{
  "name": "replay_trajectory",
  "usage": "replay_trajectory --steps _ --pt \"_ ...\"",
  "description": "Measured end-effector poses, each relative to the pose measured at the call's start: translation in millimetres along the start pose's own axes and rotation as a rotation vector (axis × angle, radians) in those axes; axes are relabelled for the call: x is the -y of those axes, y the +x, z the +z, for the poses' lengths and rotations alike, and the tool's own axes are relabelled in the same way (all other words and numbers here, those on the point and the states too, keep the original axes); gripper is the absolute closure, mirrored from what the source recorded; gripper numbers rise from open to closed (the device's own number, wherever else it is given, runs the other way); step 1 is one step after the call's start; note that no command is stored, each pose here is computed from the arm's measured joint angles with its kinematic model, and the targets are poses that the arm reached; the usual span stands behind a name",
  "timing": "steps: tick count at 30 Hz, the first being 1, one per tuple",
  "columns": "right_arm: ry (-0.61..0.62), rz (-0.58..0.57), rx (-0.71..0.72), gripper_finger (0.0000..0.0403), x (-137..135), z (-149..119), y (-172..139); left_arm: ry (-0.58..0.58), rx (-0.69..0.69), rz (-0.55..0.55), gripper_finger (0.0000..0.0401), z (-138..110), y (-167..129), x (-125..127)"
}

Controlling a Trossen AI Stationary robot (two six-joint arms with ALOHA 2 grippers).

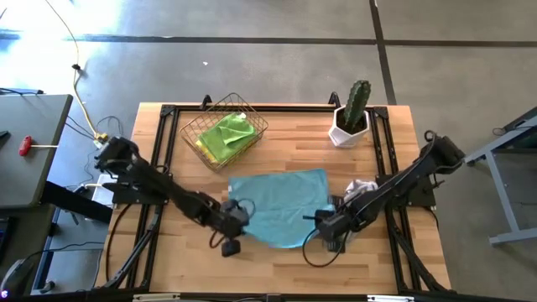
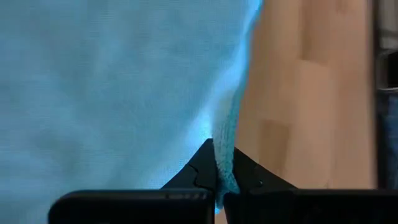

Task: Fold microfiber towels
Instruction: Fold the light blue microfiber towel

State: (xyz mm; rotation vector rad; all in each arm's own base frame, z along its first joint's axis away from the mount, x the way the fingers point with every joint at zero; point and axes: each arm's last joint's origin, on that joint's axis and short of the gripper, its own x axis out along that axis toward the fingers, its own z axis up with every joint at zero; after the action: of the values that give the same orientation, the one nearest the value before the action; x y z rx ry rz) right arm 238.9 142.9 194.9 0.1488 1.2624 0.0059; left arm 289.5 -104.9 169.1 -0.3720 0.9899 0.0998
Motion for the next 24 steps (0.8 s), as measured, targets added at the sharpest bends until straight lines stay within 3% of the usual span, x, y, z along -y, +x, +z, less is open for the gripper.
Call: replay_trajectory --steps 6,12,17,24 --pt "-0.059 0.035 -0.038 0.0403 -7 -1 5 0.006 -0.06 -0.019 0.0401 -6 18 11" --pt "-0.071 -0.134 0.027 0.0403 6 0 -5 0.013 -0.035 0.024 0.0401 2 9 5" --pt "-0.067 -0.302 0.026 0.0403 23 1 -6 -0.018 -0.029 0.175 0.0401 4 2 -10" --pt "-0.067 -0.421 0.036 0.0403 49 14 -5 -0.096 -0.022 0.396 0.0401 4 -4 -33"
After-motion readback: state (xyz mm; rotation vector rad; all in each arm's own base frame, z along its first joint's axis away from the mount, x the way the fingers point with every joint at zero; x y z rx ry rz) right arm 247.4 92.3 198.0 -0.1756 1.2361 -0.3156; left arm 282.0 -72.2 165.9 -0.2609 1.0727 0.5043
